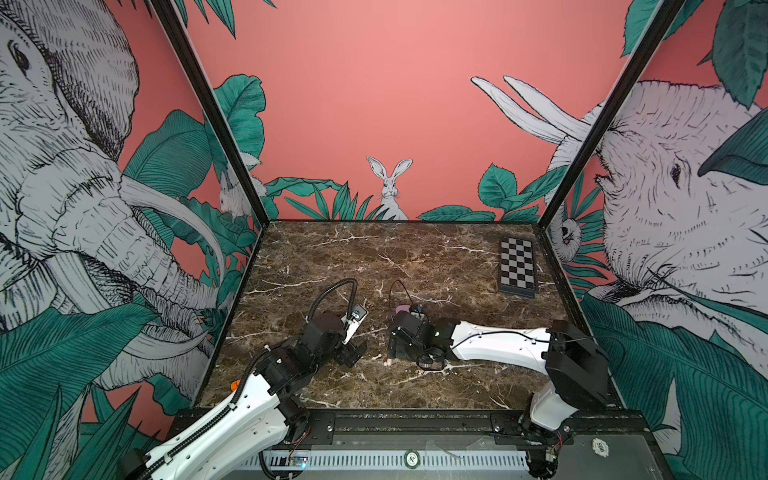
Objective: Insert the wireless bluetooth earbuds into the charging case
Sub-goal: 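Move the open right gripper down over the loose pink earbud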
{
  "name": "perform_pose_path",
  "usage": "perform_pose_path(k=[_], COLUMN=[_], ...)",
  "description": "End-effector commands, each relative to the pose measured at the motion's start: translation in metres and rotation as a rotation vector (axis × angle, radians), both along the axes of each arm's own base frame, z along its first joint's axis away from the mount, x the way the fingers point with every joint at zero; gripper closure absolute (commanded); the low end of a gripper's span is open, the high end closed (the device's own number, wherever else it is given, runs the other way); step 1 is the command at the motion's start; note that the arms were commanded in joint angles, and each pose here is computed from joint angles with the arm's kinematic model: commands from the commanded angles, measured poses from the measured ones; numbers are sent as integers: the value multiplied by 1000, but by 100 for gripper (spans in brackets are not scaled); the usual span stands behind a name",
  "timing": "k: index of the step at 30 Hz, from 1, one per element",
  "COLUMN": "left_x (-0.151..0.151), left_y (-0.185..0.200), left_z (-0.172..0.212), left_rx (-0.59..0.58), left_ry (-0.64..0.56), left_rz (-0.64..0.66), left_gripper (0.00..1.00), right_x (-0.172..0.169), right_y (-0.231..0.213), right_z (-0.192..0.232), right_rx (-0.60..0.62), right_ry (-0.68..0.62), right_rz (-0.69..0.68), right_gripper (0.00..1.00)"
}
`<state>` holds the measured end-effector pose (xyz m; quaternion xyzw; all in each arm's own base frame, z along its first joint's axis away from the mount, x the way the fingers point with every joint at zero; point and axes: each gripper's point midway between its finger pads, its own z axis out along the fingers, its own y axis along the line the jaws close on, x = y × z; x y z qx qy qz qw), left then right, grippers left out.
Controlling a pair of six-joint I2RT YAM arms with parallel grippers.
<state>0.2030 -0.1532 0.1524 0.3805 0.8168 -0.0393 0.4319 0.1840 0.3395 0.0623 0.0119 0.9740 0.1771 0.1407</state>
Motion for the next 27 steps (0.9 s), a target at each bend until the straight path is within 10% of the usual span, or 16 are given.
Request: perform_pose_path(k=[1, 27], left_x=[3, 4], left_y=[-2, -2], left_z=[12, 11], left_rx=[-11, -1], left_ry=[-39, -37], left_rz=[-6, -4], left_gripper=[1, 1], right_x=[-4, -13], right_y=[6, 33], right_z=[-2, -22], right_rx=[-9, 24], right_ry=[8, 99], right_rz=[34, 106], right_gripper=[20, 55])
